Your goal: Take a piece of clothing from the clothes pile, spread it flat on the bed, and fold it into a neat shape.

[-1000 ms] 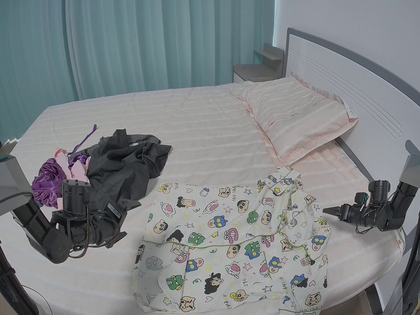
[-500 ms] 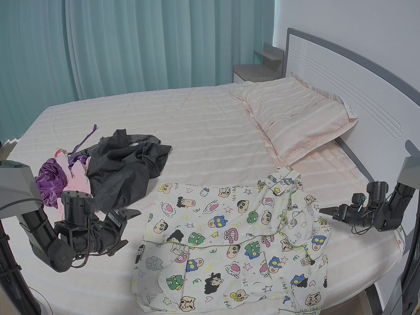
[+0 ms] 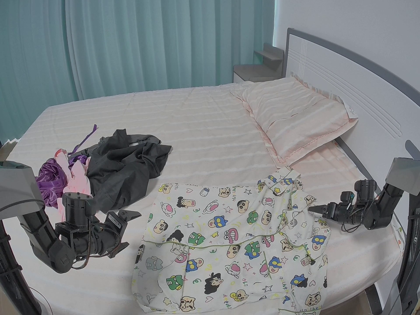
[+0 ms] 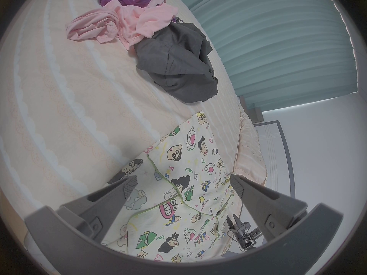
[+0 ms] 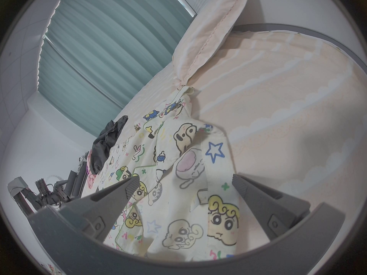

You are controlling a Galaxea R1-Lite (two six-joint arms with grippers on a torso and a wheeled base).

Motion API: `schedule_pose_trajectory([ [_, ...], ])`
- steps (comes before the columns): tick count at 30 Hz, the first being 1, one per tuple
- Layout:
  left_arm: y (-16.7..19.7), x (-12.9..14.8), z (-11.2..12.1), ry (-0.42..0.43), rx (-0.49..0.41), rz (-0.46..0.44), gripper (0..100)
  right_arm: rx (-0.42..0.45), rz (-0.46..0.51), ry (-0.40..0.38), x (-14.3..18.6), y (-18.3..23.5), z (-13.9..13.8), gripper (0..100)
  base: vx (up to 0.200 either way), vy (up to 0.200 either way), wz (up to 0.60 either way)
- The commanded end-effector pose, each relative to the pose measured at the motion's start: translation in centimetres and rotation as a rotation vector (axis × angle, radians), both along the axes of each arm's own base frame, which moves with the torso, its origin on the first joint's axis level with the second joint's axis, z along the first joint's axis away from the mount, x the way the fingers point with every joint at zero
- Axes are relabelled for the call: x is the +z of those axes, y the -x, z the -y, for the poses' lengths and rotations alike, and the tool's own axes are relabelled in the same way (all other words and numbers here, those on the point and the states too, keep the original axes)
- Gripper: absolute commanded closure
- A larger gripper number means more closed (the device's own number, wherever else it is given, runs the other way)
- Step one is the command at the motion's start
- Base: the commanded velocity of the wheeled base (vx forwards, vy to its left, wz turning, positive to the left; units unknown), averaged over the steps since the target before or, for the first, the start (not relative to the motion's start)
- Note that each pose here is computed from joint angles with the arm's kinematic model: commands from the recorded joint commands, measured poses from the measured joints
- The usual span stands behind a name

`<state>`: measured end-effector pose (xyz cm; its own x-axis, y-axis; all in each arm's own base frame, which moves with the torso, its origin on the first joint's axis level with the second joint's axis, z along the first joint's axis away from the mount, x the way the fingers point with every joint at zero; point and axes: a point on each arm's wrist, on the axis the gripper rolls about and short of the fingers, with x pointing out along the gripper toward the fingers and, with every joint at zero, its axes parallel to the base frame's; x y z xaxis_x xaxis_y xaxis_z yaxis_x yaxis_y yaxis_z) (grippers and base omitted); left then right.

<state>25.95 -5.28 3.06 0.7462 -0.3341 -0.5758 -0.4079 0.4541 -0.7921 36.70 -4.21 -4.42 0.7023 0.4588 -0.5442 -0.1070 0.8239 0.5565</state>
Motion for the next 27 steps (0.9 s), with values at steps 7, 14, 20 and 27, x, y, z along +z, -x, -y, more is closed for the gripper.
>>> schedule_pose_trajectory([
  [7,0.0,-0.2,0.1,-0.003,0.001,-0.006,0,-0.047,0.004,-0.009,0.0,-0.5,1.1,0,0.000,0.000,0.00],
  [14,0.1,-0.2,0.1,-0.005,0.002,-0.009,0,-0.038,-0.031,-0.004,-1.2,-0.5,0.4,0,0.000,0.000,0.00],
  [20,0.0,-0.2,0.1,-0.003,0.002,-0.008,0,-0.033,-0.045,-0.004,-1.7,-0.5,0.1,0,0.000,0.000,0.00],
  [27,0.1,-0.1,0.1,-0.004,0.002,-0.006,0,-0.026,-0.044,-0.007,-1.8,-0.7,-0.2,100,0.000,0.000,0.00],
])
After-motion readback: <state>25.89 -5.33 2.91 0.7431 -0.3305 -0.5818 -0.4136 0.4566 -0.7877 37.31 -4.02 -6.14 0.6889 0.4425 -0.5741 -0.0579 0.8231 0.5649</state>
